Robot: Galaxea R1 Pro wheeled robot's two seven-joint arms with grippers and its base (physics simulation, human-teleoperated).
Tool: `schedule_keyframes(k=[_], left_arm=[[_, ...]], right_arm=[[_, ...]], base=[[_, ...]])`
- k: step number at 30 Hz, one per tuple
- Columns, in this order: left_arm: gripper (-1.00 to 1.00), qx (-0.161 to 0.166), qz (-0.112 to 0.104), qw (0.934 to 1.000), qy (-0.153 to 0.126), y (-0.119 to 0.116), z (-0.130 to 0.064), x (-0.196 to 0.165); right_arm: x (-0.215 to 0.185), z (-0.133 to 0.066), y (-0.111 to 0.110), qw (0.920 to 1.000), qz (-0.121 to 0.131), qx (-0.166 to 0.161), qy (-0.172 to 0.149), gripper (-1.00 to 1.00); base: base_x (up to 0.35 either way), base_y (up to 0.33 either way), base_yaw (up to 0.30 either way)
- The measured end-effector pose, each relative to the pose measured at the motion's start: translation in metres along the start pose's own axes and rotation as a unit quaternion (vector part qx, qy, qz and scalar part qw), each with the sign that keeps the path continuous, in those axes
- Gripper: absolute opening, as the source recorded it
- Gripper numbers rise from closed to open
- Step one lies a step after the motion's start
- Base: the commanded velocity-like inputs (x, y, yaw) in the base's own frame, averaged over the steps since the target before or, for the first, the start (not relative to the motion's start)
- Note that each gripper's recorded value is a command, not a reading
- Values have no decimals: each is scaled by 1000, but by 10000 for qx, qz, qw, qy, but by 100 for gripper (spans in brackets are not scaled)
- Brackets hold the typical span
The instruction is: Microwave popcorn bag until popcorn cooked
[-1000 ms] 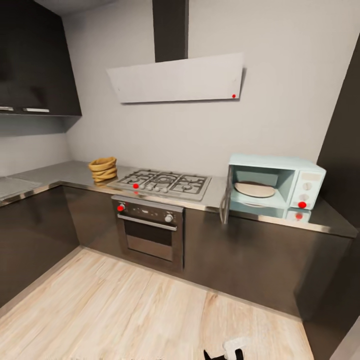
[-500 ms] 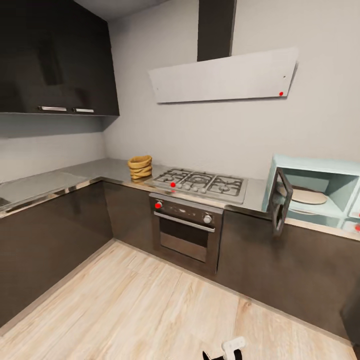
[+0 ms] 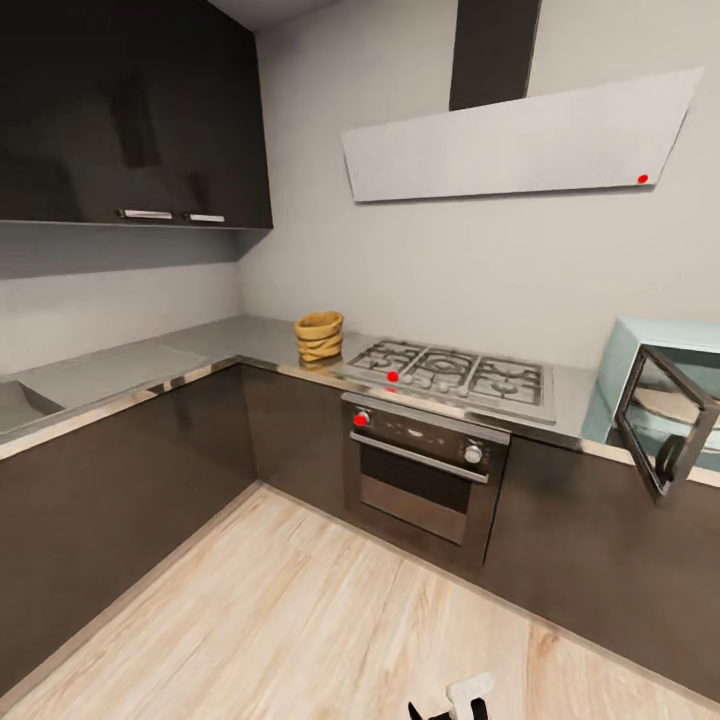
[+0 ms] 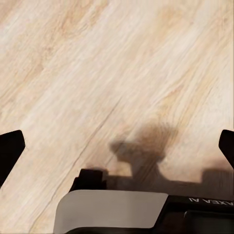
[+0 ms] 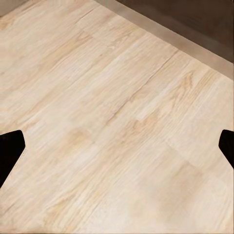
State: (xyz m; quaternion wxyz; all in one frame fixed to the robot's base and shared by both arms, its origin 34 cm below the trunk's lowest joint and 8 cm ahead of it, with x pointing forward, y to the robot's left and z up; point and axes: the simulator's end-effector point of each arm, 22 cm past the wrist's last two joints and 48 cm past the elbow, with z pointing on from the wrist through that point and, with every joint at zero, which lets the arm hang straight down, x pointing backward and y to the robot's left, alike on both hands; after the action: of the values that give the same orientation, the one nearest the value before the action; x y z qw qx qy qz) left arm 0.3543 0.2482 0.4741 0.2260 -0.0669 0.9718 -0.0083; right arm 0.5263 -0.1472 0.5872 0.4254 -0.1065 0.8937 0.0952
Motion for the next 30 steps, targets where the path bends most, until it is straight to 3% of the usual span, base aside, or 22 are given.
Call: schedule_keyframes(k=[10,30], left_arm=[[100,12,3,10000,-4,-2,0,0],[100,53,7,10000,-1,-12,-18,-1]], right_arm=[[-1,0,-4,10000,30,28,-18,100],[-16,-11,-4,10000,62,61,-12,100]], base=[[270,236,0],[7,5,0]])
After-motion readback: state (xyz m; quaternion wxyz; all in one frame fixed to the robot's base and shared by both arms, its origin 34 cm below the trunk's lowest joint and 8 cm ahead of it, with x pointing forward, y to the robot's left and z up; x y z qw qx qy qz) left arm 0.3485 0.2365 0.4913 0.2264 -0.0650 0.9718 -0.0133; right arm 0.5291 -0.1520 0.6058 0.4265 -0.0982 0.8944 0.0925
